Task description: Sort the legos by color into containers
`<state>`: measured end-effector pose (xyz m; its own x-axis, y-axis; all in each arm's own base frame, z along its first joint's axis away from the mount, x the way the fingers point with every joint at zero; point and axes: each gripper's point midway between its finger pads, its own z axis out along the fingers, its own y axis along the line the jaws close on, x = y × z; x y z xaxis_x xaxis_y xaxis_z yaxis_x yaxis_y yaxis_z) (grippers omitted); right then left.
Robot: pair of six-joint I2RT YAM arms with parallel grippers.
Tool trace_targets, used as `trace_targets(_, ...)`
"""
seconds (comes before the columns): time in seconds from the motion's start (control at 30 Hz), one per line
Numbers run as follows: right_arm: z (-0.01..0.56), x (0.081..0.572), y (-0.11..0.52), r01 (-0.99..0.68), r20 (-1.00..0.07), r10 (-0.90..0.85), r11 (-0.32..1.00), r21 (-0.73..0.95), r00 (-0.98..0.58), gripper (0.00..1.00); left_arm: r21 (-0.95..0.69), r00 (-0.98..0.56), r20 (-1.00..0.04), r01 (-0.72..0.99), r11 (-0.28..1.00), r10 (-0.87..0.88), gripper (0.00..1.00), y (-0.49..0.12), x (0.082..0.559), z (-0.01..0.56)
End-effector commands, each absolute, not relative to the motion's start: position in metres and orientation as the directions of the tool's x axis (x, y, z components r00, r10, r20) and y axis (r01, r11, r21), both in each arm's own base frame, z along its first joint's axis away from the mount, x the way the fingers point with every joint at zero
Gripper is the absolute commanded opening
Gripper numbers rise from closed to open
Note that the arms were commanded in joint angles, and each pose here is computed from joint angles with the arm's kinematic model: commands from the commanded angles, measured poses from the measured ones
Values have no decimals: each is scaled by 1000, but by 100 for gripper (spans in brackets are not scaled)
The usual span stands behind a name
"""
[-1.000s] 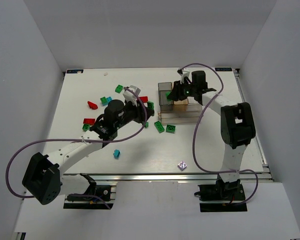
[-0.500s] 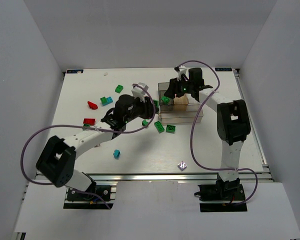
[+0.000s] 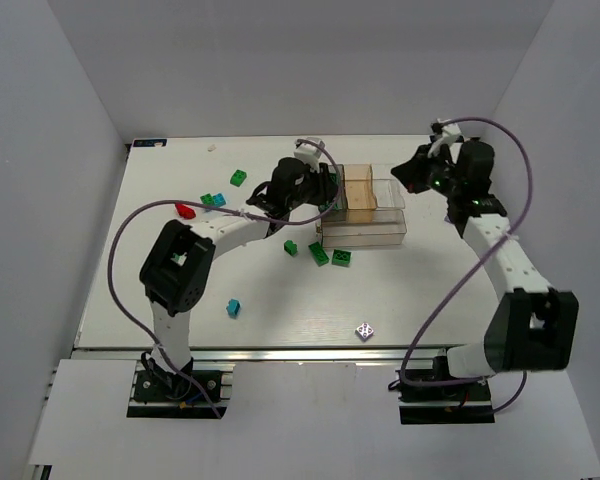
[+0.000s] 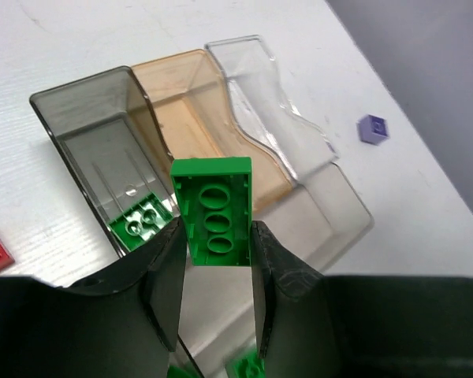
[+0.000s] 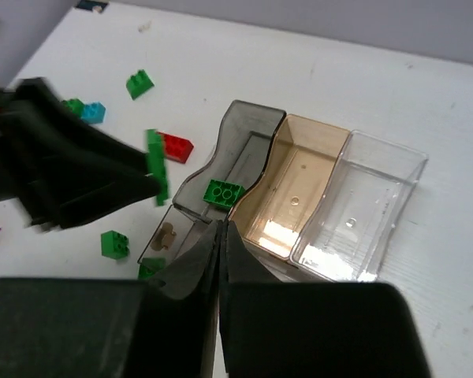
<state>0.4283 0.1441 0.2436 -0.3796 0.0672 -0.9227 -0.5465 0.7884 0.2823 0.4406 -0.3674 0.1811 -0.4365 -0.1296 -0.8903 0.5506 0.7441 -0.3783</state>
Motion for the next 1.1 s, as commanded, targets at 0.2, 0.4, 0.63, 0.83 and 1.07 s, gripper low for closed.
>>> trace_targets(0.2, 281, 322, 146, -762, -966, 24, 610, 218, -257, 42, -298, -455, -887, 426, 854, -82, 13, -373, 500, 146)
trace_targets(0.4, 267, 302, 146, -773, -957, 19, 584, 247, -291, 58, -258, -472, -881, 399, 880, -44, 59, -373, 512, 134)
trace_targets(0.63, 261, 283, 139, -802, -952, -7, 540, 254, -307, 73, -274, -445, -894, 462, 844, -47, 76, -379, 503, 172)
trace_targets(0.83, 266, 246, 148, -883, -978, -36, 438, 169, -205, 42, -210, -413, -910, 385, 899, -36, 20, -315, 512, 204)
trace_targets(1.07, 255, 230, 154, -930, -982, -67, 337, 145, -177, 67, -153, -515, -853, 93, 984, -84, 58, -165, 551, 153)
